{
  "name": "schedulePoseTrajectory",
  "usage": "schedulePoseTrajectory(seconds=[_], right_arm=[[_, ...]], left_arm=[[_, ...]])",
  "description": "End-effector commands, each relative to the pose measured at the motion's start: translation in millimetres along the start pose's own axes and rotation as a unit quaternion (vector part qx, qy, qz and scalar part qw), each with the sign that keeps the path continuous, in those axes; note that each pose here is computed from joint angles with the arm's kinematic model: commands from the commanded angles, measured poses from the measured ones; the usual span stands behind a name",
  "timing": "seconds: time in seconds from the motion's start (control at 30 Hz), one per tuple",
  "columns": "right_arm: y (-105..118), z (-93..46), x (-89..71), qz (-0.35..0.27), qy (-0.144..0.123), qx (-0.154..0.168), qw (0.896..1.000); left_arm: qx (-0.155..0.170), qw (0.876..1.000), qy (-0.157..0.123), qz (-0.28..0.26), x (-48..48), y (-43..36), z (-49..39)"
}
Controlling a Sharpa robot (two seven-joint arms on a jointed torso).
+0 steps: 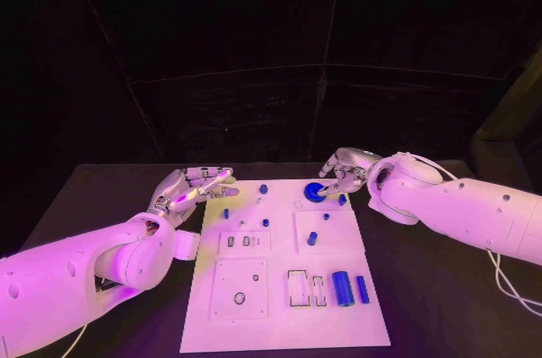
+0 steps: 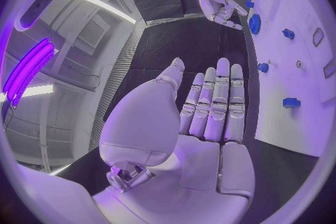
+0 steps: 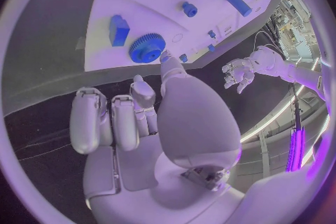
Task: Assemble the parts on the task board
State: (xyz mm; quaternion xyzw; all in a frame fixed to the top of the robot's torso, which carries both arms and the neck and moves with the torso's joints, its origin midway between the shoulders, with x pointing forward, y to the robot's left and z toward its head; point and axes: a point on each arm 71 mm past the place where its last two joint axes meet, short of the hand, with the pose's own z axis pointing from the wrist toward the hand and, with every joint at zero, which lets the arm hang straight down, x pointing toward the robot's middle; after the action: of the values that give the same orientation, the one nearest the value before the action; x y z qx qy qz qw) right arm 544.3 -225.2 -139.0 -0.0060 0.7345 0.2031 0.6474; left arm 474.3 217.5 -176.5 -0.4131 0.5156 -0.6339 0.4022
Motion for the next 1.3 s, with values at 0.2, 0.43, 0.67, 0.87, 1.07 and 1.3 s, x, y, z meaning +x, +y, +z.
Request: schedulePoseTrajectory(seconds=[0.2, 0.43, 0.67, 0.87, 1.07, 1.3], right_arm=[[5.9, 8.3, 8.4, -0.023, 0.046, 0.016, 0.999], [9.5, 13.2, 9.8, -0.031, 0.043, 0.016, 0.998], [11.4, 15.5, 10.3, -0.036, 0.041, 0.013, 0.998], [13.7, 15.9, 10.7, -0.042, 0.04, 0.007, 0.998], [17.7, 16.0, 9.3, -0.056, 0.026, -0.006, 0.998], [26.8, 14.7, 5.5, -0.078, -0.01, -0.036, 0.996]], left_arm=[[0.004, 1.0, 0.007, -0.001, 1.3, -0.7, 1.4], [0.004, 1.0, 0.008, -0.001, 1.4, -0.5, 1.7], [0.003, 1.0, 0.008, -0.001, 1.5, -0.4, 2.0], [0.003, 1.0, 0.007, -0.001, 1.2, -0.2, 2.0], [0.002, 1.0, 0.008, -0.002, 1.2, -0.2, 2.0], [0.002, 1.0, 0.008, -0.002, 0.9, -0.2, 1.9]])
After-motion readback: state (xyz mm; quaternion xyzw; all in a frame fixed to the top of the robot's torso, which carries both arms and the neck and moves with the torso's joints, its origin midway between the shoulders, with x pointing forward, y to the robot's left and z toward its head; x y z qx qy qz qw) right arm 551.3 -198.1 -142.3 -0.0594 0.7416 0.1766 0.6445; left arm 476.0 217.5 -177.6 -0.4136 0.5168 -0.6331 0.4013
